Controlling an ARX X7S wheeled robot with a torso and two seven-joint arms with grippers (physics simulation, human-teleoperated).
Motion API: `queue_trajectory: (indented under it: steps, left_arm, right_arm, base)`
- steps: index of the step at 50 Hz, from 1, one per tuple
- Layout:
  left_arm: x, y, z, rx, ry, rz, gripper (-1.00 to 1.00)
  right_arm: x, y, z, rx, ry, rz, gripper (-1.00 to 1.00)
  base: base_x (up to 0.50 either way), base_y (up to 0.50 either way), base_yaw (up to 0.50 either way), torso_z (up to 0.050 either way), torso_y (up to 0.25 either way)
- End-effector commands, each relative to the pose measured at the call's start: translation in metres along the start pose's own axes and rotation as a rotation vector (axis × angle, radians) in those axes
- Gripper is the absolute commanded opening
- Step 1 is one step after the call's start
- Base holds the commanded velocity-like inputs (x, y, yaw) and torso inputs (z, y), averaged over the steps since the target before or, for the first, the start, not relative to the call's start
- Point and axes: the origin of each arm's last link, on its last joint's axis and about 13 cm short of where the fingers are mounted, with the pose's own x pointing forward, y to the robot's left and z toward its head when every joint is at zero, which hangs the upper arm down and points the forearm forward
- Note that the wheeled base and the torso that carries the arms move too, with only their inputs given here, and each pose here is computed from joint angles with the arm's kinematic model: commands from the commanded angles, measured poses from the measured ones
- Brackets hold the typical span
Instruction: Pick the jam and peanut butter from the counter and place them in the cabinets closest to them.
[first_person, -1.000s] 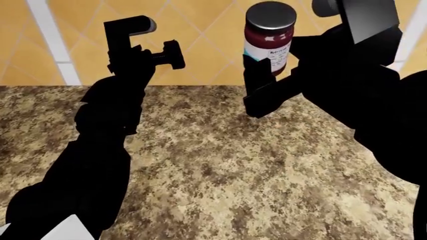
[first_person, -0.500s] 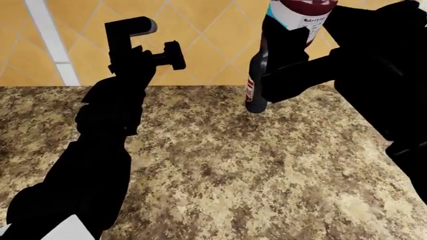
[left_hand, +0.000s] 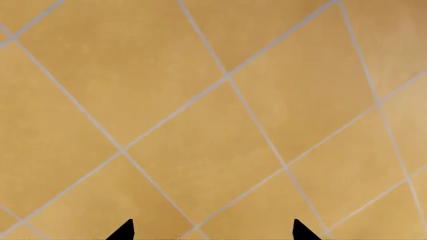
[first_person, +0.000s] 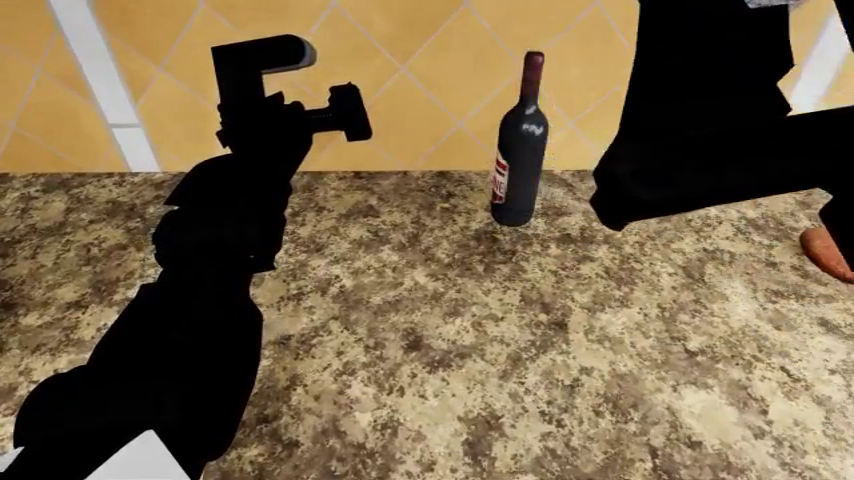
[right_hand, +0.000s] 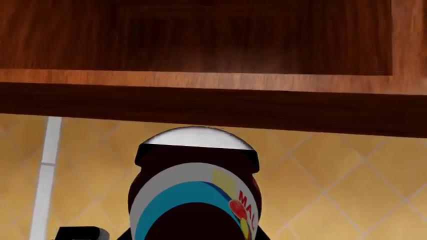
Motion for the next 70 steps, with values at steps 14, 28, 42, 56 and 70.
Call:
queue_trajectory:
  steps: [14,28,42,56,70]
  left_arm:
    - [0.0,0.0,-0.001,0.016,0.002,0.009,1.0]
    - [0.0,-0.001,-0.002,0.023,0.006,0.016,1.0]
    - [0.0,-0.001,-0.002,0.033,0.017,0.027,1.0]
    - [-0.001,0.0,-0.003,0.033,0.028,0.033,1.0]
    - [-0.001,0.0,-0.003,0.023,0.037,0.033,1.0]
  right_arm:
    - [-0.017,0.006,0.039,-0.039,-0.152,-0.072,-1.0]
    - [0.008,0.007,0.069,-0.076,-0.187,-0.093,-1.0]
    - [0.033,0.006,0.114,0.002,-0.113,-0.08,-1.0]
    - [0.045,0.01,0.167,-0.024,-0.041,-0.031,-1.0]
    - [0.088,0.001,0.185,0.035,0.144,-0.004,-1.0]
  base:
    - [0.0,0.0,0.0,0.0,0.0]
    - [0.0,0.0,0.0,0.0,0.0]
    - [0.0,0.0,0.0,0.0,0.0]
    - [0.0,0.0,0.0,0.0,0.001]
    - [0.0,0.0,0.0,0.0,0.0]
